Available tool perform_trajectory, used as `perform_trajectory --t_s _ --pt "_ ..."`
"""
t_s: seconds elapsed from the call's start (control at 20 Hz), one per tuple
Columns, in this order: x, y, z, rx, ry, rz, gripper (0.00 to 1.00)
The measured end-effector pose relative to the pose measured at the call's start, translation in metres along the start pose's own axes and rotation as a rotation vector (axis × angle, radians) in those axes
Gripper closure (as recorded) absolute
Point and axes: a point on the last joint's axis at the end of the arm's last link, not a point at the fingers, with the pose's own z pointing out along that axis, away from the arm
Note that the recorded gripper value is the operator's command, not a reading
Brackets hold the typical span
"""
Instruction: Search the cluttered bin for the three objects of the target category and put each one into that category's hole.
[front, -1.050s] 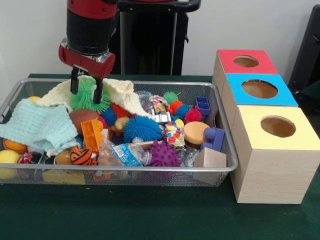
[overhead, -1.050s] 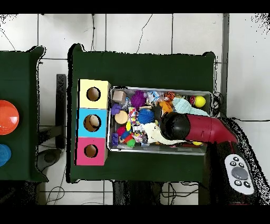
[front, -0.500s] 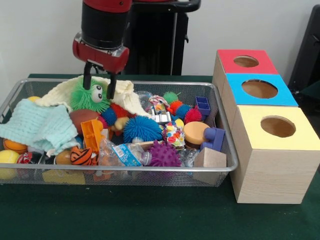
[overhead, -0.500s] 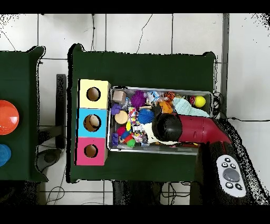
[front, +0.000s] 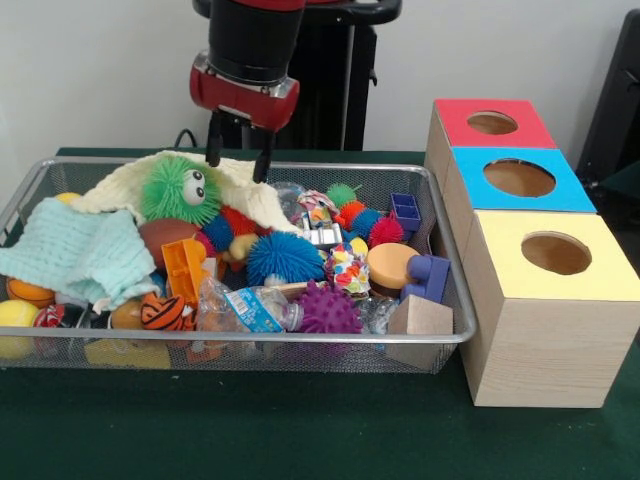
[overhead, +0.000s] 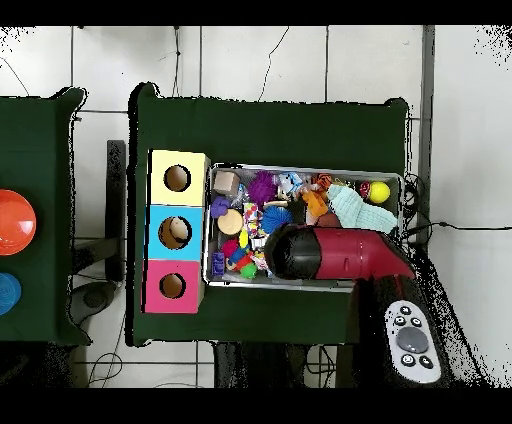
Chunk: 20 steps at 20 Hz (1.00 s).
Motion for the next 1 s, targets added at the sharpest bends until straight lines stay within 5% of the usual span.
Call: perform_trajectory --t_s 0.45,1.0 --pt "0.014 0.021 0.021 -0.047 -0.062 -0.029 0.00" --pt "0.028 0.043 0.072 -0.078 0.002 -0.028 0.00"
